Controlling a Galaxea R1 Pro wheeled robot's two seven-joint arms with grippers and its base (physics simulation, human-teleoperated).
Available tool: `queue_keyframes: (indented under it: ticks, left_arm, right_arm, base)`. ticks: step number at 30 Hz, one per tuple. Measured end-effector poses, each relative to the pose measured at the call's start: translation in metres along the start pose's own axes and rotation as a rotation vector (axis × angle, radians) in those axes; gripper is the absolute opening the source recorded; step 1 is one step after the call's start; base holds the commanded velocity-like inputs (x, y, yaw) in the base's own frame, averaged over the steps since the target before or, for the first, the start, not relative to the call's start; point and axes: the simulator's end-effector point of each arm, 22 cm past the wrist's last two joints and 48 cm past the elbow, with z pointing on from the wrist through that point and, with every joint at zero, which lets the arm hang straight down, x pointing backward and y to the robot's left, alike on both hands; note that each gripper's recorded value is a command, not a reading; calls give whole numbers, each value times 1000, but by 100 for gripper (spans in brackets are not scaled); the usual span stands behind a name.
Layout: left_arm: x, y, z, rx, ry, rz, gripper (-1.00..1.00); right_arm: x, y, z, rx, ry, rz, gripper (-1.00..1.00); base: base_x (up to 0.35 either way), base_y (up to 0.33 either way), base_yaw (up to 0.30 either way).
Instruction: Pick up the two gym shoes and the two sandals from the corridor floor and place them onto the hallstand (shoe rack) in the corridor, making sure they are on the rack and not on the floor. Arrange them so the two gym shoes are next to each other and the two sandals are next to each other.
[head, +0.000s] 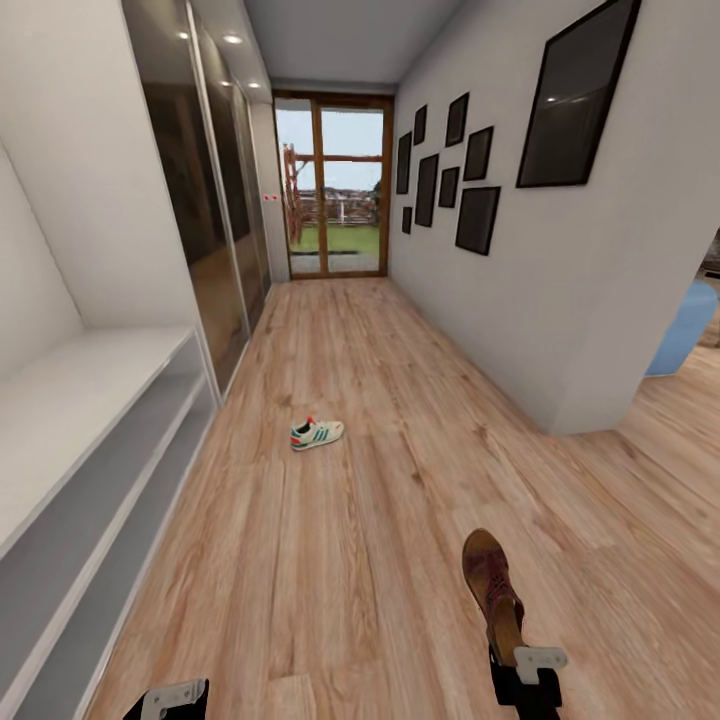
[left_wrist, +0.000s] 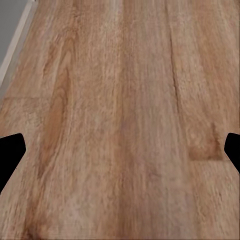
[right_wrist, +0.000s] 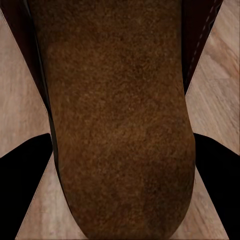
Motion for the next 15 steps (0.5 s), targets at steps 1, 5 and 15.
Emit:
queue_keyframes:
  ticks: [1, 5, 15]
  left_arm:
    - [0, 0, 0, 0, 0, 0, 100]
    - [0, 0, 0, 0, 0, 0, 100]
    - [0, 0, 0, 0, 0, 0, 100]
  right_arm:
    - [0, 0, 0, 0, 0, 0, -100]
    - [0, 0, 0, 0, 0, 0, -100]
    - [0, 0, 0, 4, 0, 3, -100]
  base:
    - [339, 0, 0]
    - [339, 0, 0]
    - [339, 0, 0]
